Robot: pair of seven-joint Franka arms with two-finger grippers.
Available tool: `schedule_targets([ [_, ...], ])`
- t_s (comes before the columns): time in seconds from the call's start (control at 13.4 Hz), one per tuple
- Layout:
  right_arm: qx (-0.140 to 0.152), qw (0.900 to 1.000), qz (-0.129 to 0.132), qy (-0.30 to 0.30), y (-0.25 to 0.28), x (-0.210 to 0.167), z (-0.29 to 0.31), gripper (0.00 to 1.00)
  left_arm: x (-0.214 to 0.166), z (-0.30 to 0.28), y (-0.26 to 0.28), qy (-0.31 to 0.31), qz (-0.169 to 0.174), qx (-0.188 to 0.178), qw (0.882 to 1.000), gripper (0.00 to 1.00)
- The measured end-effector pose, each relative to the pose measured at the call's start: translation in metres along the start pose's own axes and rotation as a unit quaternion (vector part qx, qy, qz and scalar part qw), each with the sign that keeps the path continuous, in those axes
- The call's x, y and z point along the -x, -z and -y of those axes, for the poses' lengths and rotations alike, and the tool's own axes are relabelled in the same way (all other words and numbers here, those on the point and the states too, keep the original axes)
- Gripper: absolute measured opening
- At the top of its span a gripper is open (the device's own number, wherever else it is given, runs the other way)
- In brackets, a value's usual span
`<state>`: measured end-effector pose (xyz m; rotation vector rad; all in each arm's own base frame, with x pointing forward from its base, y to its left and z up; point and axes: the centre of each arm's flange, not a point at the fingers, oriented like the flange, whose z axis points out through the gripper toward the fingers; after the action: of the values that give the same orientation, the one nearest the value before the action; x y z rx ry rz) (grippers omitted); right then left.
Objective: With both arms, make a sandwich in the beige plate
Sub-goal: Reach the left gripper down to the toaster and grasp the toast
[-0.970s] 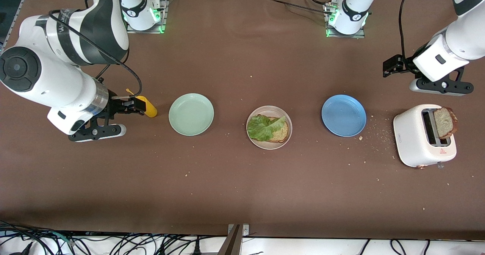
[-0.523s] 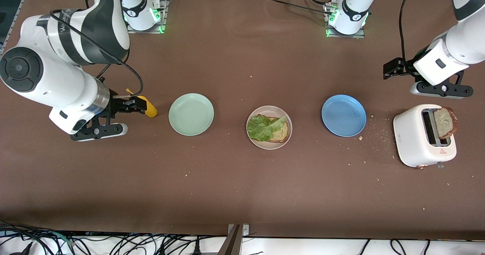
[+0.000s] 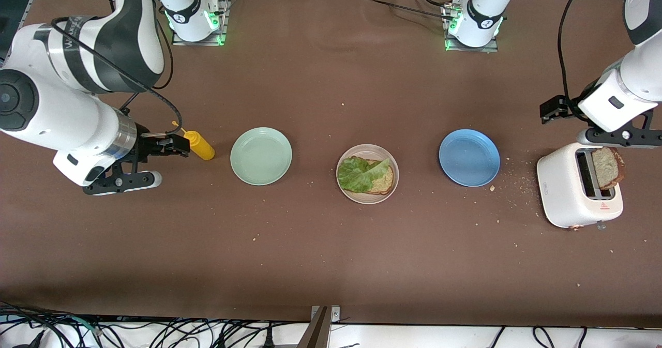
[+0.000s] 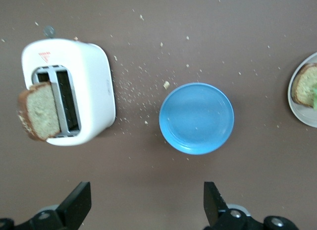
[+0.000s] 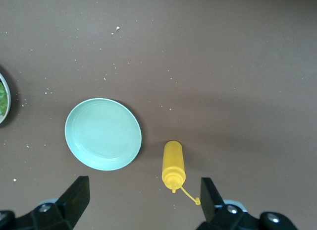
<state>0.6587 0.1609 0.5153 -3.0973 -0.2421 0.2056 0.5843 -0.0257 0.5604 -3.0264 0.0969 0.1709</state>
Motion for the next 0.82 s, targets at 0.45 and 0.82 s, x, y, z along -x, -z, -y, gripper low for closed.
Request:
schedule_targets([
  [0.45,-0.043,0.999,0.02,0.008,-0.018,-0.008,-0.029,0.99,-0.03,0.069,-0.029,0.049,-0.048,0.007,0.998,1.0],
  [0.82,-0.035,0.999,0.022,0.026,-0.011,-0.005,-0.045,0.99,-0.045,0.125,-0.086,0.016,-0.096,-0.004,0.995,1.0],
])
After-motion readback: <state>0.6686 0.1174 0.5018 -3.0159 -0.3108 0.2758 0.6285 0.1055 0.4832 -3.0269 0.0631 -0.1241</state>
